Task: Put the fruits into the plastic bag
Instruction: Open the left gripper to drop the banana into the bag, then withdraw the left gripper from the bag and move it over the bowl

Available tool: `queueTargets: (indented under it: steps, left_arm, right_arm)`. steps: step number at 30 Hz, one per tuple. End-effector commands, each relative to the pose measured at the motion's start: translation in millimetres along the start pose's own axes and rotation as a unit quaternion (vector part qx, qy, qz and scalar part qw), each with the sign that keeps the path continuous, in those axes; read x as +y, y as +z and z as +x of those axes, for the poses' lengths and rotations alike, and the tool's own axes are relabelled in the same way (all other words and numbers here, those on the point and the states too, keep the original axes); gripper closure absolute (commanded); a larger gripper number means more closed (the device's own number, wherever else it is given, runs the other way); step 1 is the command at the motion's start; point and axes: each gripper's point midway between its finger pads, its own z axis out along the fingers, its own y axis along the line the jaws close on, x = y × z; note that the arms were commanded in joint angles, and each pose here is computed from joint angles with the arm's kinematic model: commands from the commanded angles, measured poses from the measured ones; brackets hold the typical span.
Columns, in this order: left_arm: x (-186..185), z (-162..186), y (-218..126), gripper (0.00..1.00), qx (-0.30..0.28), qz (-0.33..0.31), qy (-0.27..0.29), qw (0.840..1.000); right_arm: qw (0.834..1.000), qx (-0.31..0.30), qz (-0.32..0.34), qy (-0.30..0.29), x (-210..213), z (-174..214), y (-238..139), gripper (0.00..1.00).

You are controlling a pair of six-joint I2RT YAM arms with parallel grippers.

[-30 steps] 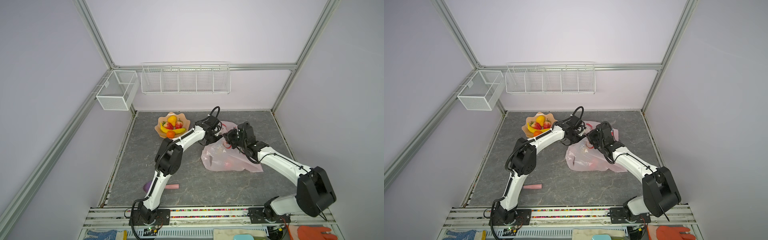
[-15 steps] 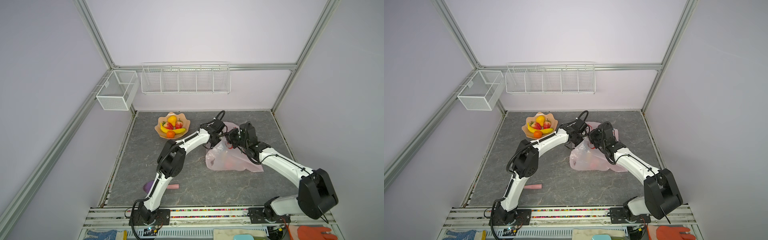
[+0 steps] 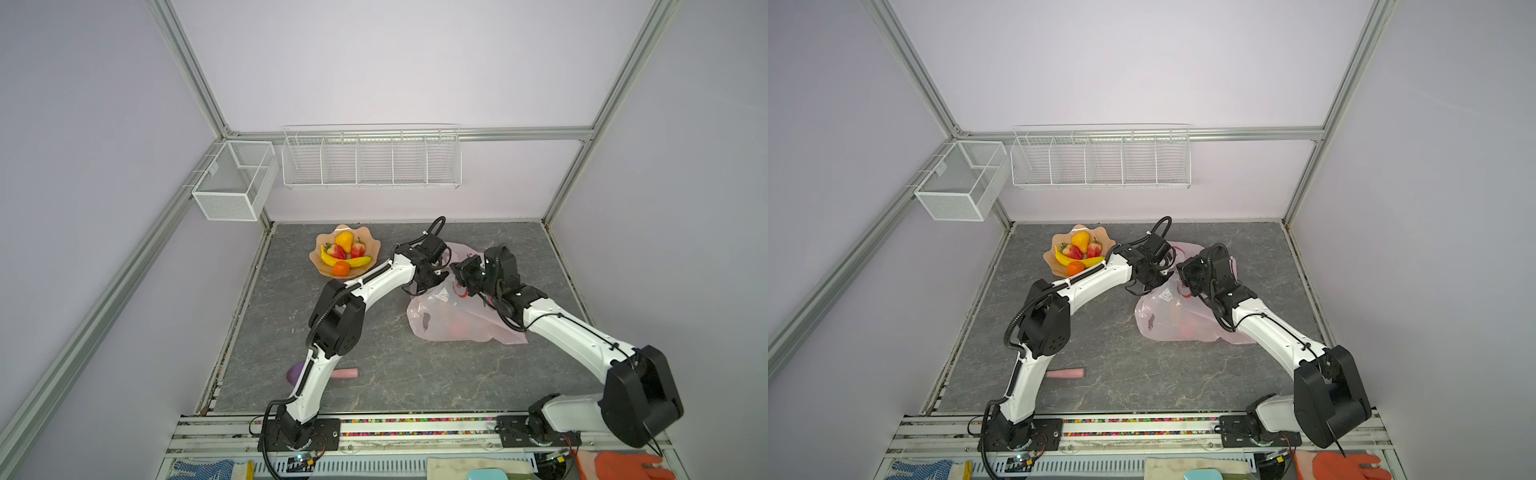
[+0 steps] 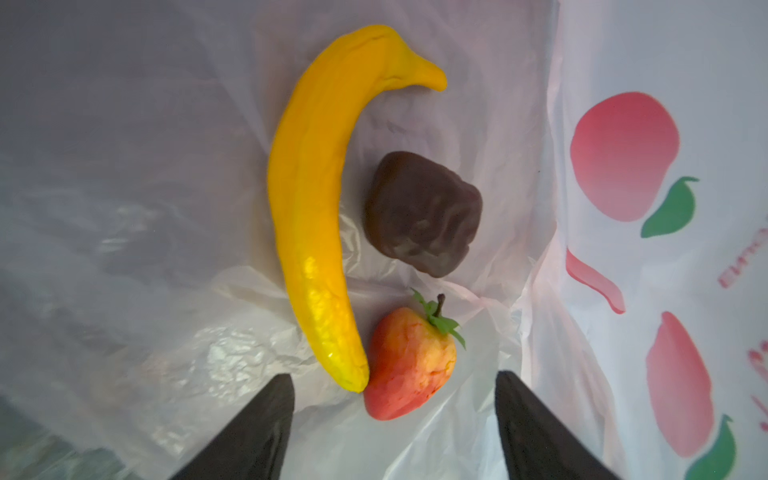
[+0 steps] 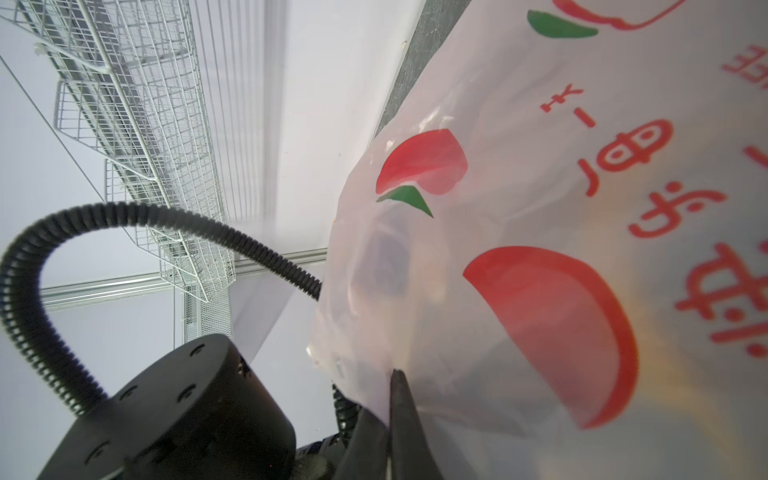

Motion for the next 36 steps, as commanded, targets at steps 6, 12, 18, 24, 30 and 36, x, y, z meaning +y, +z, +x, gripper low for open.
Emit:
queueTargets:
  steps: [6,12,18,24,30,36]
  left_arm:
    - [37,-16,-43,0.23,-0.045,-0.063,-0.039,0.996]
    - [53,-22,-70,0.24,-0.072,-0.099,-0.030,0.992]
    - [64,-24,-93,0.24,-0.092,-0.128,-0.021,0.987]
    - [77,-22,-109,0.24,-0.095,-0.160,-0.011,0.983]
    - [69,-26,-121,0.24,-0.112,-0.131,0.015,0.985]
    - [40,-11,-119,0.27,-0.075,-0.055,0.101,0.991]
  right_arm:
    - [1.000,-0.003,0.007,0.015,-1,-2,-10,0.94]
    - [1.000,-0.008,0.020,-0.001,0,-4,-16,0.94]
    - [0.999,-0.009,0.031,-0.014,1,-5,-17,0.94]
    - [0.998,-0.011,0.041,-0.037,6,-7,-21,0.94]
    - [0.998,-0.011,0.047,-0.050,10,-8,-21,0.94]
    - [0.997,-0.011,0.054,-0.054,8,-9,-18,0.94]
